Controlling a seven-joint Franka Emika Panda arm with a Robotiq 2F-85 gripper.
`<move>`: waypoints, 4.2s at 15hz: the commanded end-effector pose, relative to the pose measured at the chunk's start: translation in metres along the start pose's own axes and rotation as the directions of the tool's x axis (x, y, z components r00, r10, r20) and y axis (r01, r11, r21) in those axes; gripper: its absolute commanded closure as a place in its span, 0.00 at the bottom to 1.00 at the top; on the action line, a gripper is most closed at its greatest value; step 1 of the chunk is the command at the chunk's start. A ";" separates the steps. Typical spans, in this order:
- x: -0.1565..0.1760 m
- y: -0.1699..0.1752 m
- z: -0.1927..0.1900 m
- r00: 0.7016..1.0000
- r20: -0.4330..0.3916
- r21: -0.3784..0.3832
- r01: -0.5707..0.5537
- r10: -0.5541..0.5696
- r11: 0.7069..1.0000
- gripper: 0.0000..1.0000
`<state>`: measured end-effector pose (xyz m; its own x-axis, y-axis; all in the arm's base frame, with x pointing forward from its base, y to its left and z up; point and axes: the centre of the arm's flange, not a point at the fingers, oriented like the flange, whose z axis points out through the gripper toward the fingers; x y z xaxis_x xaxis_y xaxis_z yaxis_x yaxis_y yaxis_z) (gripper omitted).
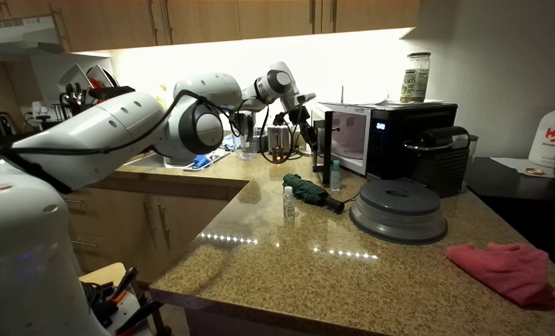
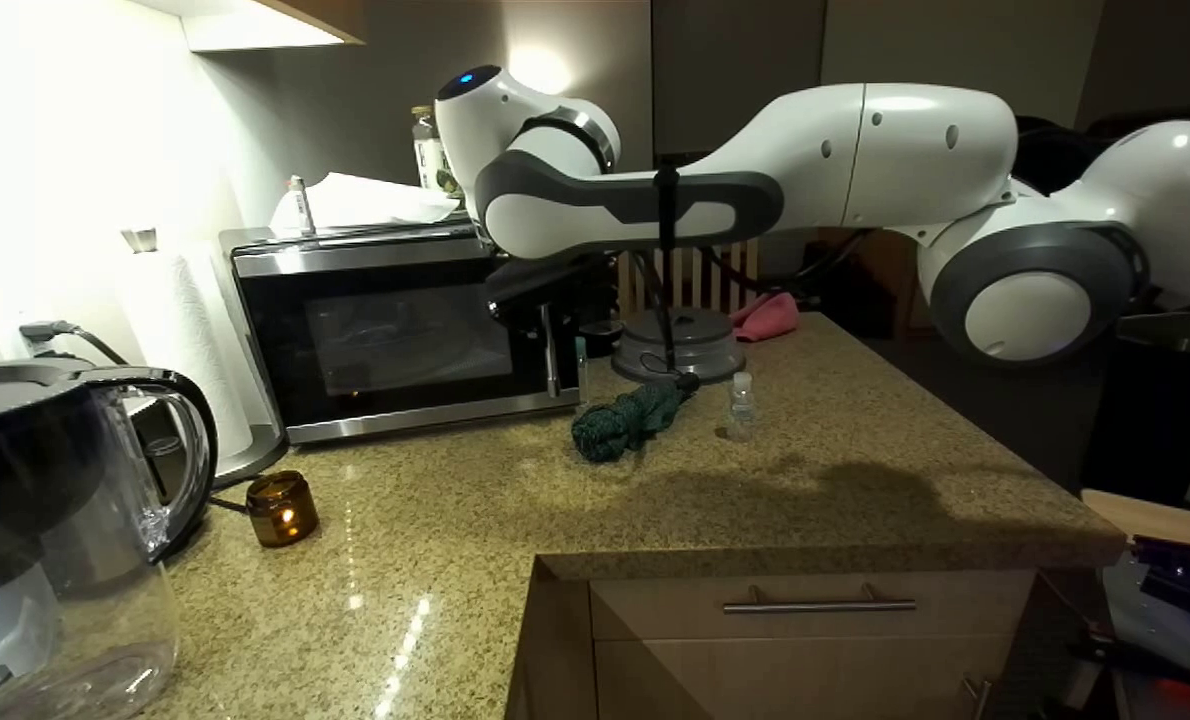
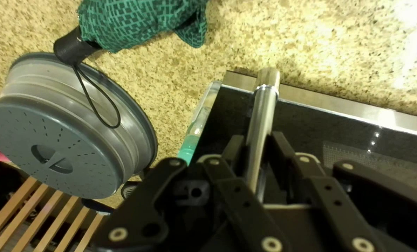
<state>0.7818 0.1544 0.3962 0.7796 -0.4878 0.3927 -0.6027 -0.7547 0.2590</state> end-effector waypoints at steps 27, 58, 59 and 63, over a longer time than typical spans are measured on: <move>-0.101 -0.052 -0.039 0.996 0.081 -0.068 0.042 -0.037 0.997 0.31; -0.097 -0.018 -0.068 0.980 0.091 0.025 0.175 -0.176 0.984 0.00; -0.096 -0.014 -0.074 0.976 0.088 0.032 0.197 -0.199 0.980 0.00; -0.093 -0.001 -0.090 0.960 0.096 0.055 0.259 -0.263 0.964 0.00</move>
<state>0.7323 0.2579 0.4278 0.8944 -0.3525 0.2753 -0.4298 -0.8475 0.3113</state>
